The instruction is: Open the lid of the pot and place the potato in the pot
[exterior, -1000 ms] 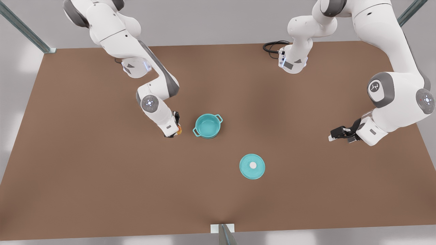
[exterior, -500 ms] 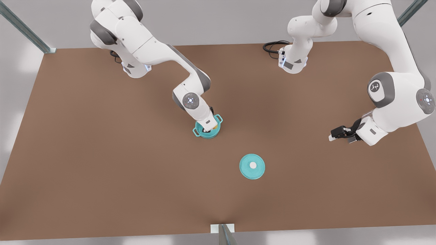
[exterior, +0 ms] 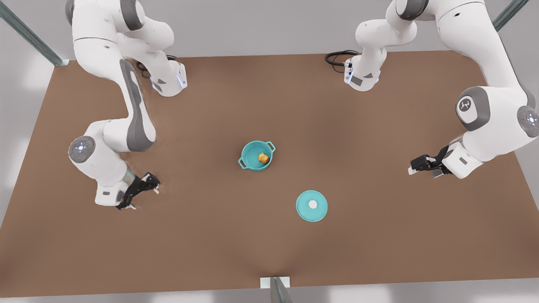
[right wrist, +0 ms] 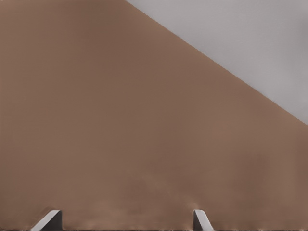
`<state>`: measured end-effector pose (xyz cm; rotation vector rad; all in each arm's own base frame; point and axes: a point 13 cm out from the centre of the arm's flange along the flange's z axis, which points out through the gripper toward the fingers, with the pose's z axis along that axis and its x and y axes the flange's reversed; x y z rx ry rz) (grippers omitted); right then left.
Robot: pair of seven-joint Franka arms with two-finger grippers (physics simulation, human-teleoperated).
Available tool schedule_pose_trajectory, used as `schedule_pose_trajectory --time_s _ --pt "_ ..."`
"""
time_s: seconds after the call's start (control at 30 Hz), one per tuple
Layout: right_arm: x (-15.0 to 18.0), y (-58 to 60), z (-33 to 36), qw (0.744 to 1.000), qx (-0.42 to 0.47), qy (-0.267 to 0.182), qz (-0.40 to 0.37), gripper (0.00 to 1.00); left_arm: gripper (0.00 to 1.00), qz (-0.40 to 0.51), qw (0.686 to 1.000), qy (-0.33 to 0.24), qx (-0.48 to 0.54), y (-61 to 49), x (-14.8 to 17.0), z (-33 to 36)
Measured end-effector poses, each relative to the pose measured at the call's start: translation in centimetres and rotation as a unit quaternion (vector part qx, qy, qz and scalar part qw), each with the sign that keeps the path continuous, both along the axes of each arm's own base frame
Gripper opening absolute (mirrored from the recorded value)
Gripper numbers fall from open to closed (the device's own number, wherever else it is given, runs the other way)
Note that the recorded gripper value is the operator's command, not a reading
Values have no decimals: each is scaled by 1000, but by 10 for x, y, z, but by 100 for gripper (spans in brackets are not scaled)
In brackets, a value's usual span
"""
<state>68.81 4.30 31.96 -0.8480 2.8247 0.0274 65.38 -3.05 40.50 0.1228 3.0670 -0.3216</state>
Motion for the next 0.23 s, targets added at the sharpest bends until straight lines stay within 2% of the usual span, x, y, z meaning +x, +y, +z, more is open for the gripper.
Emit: schedule_pose_trajectory --time_s 0.07,0.23 --pt "-3 -29 19 1000 0 18 -24 100 100 -1 1000 0 0 -1 0 0" --pt "-31 -24 6 996 2 88 -32 100 100 -8 1000 -10 0 -8 3 10"
